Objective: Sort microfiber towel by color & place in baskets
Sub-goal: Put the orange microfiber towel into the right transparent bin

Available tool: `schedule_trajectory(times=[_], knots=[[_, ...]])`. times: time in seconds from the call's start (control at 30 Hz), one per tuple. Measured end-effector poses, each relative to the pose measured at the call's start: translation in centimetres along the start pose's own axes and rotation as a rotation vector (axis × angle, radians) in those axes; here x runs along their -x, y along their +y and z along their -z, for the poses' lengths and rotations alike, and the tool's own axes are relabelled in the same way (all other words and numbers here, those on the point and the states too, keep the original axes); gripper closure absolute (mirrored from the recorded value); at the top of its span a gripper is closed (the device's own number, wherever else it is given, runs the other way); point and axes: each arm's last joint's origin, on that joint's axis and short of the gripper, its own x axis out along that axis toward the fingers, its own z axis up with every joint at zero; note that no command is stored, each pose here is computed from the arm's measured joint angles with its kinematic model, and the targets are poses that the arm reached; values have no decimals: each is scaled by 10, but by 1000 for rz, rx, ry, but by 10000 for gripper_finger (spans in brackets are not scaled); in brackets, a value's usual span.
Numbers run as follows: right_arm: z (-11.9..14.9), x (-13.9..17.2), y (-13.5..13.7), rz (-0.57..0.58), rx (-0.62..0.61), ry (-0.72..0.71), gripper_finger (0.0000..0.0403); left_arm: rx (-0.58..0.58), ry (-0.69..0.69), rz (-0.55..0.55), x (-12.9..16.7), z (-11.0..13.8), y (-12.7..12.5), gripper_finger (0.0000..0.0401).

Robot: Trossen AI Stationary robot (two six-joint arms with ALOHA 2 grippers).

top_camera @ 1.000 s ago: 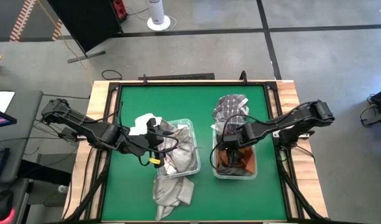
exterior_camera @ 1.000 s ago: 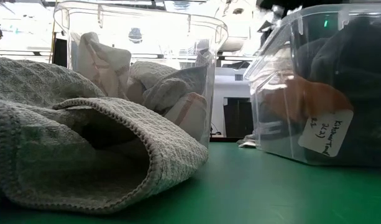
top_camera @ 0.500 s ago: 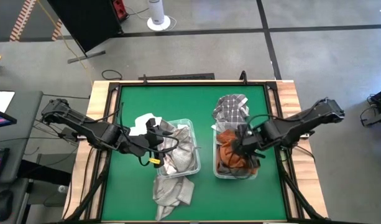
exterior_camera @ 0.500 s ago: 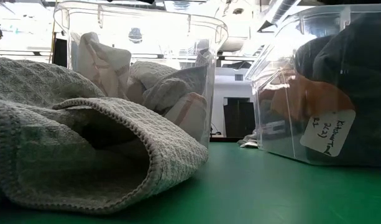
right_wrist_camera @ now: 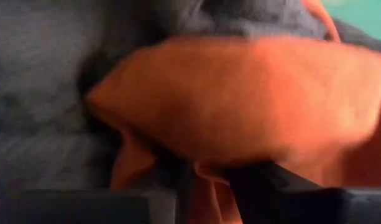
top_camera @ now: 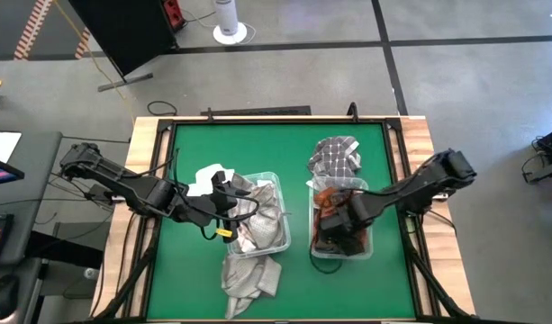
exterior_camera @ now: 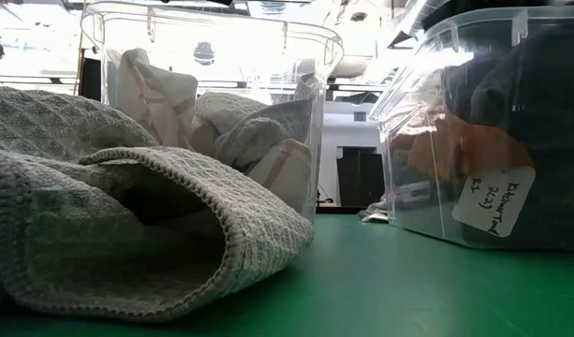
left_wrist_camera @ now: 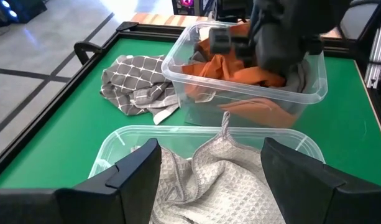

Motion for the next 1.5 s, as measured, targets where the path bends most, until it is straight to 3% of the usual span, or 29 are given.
schedule_trajectory(times=[0.3, 0.57, 0.7, 0.83, 0.97, 1.1, 1.5], knots=[[-14, -21, -15, -30, 48, 25, 295, -12, 18, -1, 1, 2, 0, 136], [11, 22, -26, 58, 53, -66, 296, -1, 20, -2, 1, 2, 0, 136], [17, 28, -23, 100, 148, -75, 296, -2, 17, -2, 1, 2, 0, 136], [20, 11, -18, 152, 278, -25, 296, -2, 17, -2, 1, 2, 0, 136], [18, -10, -13, 132, 351, 26, 296, -4, 18, -2, 1, 2, 0, 136], [3, -35, -10, 174, 336, 33, 296, -11, 17, -2, 1, 2, 0, 136], [-5, -44, -5, 167, 325, 124, 296, -9, 14, -3, 1, 2, 0, 136]])
